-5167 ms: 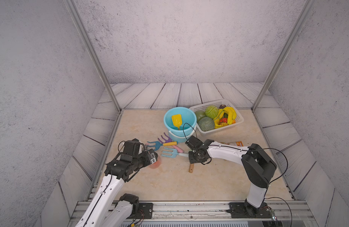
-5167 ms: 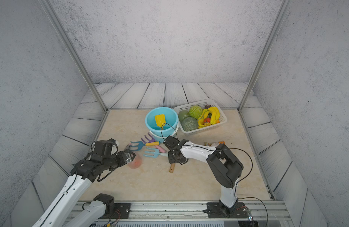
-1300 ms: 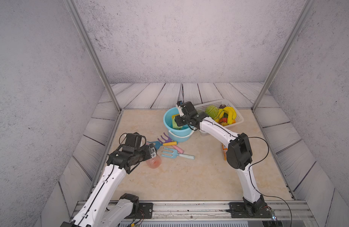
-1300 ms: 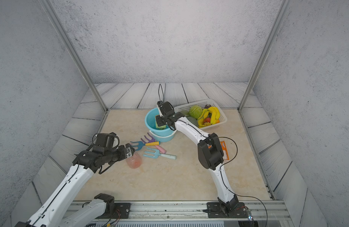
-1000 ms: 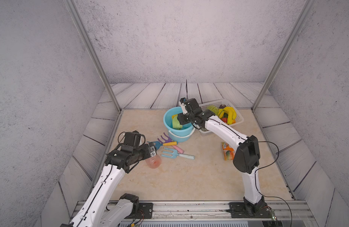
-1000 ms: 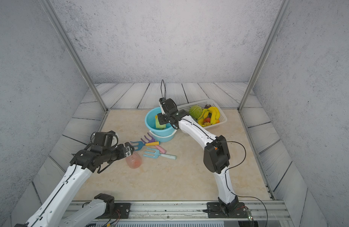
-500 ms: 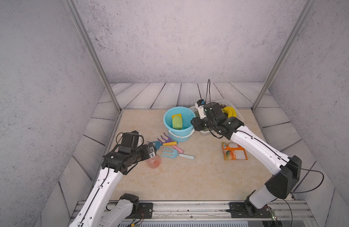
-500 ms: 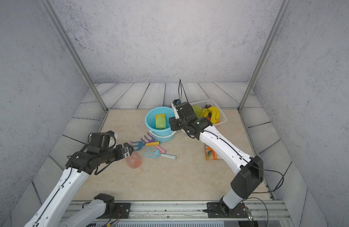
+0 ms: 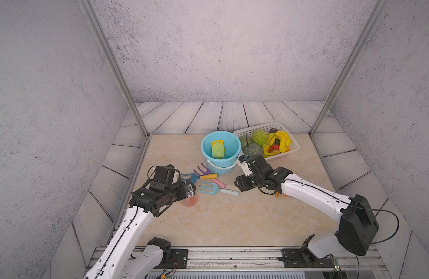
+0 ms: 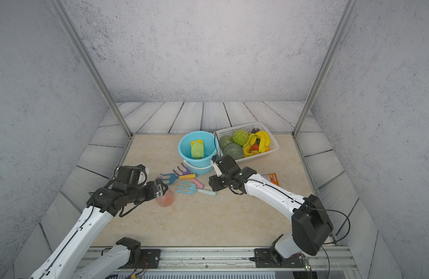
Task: Organize the gardening tools
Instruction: Pick up the gardening tool from the center of the board.
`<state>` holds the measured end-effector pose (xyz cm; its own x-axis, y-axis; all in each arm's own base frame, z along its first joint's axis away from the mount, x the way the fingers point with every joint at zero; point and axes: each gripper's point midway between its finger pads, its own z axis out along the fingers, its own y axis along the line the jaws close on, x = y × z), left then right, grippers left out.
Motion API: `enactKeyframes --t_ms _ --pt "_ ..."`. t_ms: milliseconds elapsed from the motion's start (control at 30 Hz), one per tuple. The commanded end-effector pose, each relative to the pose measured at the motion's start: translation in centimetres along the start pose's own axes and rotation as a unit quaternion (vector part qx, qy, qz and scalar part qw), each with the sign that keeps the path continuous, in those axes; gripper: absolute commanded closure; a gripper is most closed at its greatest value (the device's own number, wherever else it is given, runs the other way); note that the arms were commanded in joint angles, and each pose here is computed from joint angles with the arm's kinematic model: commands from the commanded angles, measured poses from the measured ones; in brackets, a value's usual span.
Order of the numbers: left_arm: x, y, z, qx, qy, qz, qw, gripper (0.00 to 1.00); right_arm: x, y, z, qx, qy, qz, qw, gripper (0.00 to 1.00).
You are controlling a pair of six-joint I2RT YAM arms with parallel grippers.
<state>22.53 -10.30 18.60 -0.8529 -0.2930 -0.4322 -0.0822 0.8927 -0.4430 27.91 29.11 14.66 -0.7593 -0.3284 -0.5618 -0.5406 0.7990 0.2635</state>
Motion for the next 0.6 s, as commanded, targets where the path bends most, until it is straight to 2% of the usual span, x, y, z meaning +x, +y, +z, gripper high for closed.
enactKeyframes --t_ms 0,567 --pt "0.3 0.3 0.3 -0.005 0.000 -0.001 1.000 0.04 0.9 0.3 2.6 -0.010 0.016 -0.012 1.000 0.39" --pt "-0.2 0.4 0.6 -0.009 -0.009 0.010 1.000 0.03 2.6 0.4 9.4 0.002 0.068 -0.072 0.995 0.42"
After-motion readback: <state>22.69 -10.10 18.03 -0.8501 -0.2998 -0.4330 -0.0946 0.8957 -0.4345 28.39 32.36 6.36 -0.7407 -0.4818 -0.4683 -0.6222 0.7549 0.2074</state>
